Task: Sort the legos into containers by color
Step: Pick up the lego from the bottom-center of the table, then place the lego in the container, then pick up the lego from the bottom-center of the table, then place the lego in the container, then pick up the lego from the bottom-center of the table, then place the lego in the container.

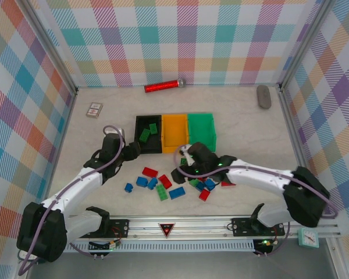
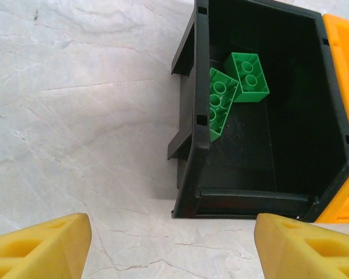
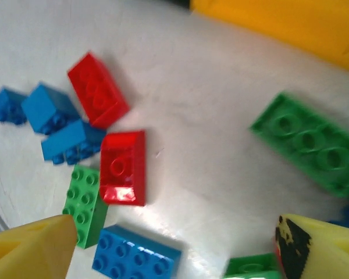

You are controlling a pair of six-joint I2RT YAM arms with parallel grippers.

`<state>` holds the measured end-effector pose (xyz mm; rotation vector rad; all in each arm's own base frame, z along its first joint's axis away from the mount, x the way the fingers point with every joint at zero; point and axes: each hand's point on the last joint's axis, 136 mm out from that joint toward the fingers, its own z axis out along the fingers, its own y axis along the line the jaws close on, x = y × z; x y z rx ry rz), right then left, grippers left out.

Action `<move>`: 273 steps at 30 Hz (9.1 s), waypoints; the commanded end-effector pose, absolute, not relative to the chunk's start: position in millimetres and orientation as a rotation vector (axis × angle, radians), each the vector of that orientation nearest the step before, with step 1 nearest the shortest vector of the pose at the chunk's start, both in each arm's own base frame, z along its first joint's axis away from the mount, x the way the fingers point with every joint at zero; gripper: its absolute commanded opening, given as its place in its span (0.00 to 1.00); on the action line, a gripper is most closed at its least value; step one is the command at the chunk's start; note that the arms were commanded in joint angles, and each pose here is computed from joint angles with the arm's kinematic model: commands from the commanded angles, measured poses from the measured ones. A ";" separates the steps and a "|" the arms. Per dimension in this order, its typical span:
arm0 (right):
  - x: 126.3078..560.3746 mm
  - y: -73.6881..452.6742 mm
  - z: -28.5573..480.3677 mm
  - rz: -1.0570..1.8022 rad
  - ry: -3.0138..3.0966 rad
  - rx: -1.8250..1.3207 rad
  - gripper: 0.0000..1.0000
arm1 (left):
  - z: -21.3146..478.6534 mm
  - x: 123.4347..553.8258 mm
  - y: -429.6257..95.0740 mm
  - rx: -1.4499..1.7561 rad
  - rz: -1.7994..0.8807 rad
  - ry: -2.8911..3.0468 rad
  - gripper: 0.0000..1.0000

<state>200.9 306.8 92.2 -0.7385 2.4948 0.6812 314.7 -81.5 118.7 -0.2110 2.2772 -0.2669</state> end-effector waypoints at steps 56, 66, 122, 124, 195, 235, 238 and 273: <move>337.7 231.3 149.2 0.363 2.487 -0.152 0.33 | 132.5 318.3 -94.3 -0.176 -0.379 2.215 0.74; 354.6 222.0 146.1 0.354 2.532 -0.137 0.67 | 132.0 316.7 -95.6 -0.164 -0.386 2.216 0.74; 197.5 121.8 26.2 0.030 2.973 0.098 0.48 | 124.2 318.4 -98.2 -0.175 -0.398 2.240 0.75; 201.7 124.5 34.4 0.053 2.950 0.099 0.48 | 123.8 318.7 -98.1 -0.176 -0.399 2.240 0.74; 201.1 358.7 61.4 0.431 2.725 -1.169 0.72 | 110.6 321.4 -99.1 -0.193 -0.386 2.293 0.75; 142.9 321.7 26.7 0.142 2.642 -1.513 0.39 | 110.1 321.6 -99.3 -0.204 -0.393 2.289 0.75; 151.5 327.7 34.3 0.152 2.611 -1.457 0.34 | 109.7 321.6 -98.7 -0.206 -0.389 2.290 0.75; 263.4 284.5 108.1 0.343 2.674 -0.537 0.70 | 113.3 320.0 -98.8 -0.197 -0.393 2.282 0.74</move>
